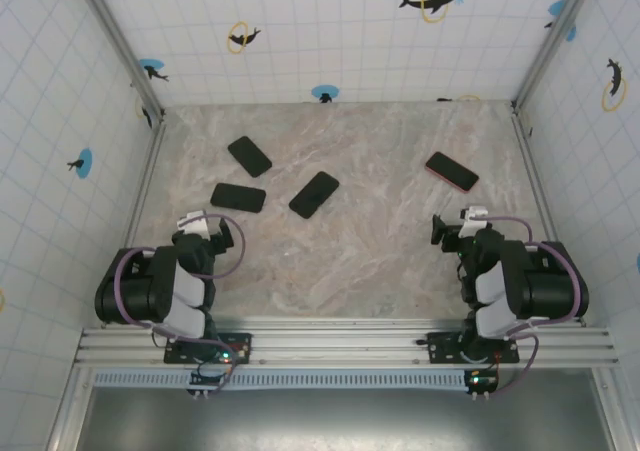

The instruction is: Take the phone out of the phone case

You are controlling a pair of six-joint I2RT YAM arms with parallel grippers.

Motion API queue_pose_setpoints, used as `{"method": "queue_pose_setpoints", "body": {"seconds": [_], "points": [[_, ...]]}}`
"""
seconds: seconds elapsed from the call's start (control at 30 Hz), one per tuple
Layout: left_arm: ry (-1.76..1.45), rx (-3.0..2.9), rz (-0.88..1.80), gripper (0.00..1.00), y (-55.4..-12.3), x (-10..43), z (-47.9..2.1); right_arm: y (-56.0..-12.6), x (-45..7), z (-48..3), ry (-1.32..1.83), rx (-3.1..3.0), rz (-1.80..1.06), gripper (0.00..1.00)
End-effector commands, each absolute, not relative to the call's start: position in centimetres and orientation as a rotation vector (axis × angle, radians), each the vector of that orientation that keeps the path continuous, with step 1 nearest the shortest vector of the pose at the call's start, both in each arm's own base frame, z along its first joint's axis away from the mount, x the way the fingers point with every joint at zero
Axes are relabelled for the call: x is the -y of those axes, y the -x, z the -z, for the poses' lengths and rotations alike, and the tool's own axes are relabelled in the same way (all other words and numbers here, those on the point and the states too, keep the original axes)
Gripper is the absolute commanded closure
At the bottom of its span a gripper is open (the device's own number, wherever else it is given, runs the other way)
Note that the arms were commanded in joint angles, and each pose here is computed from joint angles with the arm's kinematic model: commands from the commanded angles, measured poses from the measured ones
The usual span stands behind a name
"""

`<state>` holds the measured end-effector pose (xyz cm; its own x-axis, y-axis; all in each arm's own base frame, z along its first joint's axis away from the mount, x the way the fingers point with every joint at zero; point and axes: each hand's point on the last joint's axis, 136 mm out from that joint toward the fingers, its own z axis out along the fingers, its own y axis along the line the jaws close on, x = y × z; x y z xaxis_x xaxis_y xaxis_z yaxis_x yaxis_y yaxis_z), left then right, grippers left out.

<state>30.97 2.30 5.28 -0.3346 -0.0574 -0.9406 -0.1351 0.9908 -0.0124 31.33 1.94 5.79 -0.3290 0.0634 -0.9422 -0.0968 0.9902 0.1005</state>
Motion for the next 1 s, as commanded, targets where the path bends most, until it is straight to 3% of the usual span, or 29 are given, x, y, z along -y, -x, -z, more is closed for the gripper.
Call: {"method": "queue_pose_setpoints", "body": {"seconds": [0.0,0.97], "points": [[0.14,-1.888,-0.052,0.02,-31.2,-2.1,-5.8,-30.8,-1.9,-5.6,0.031,-1.896,-0.155,0.01],[0.202,-1.888,-0.103,0.02,-32.0,-3.2,-7.2,-31.1,-2.4,-6.6,0.063,-1.894,-0.173,0.01]]}}
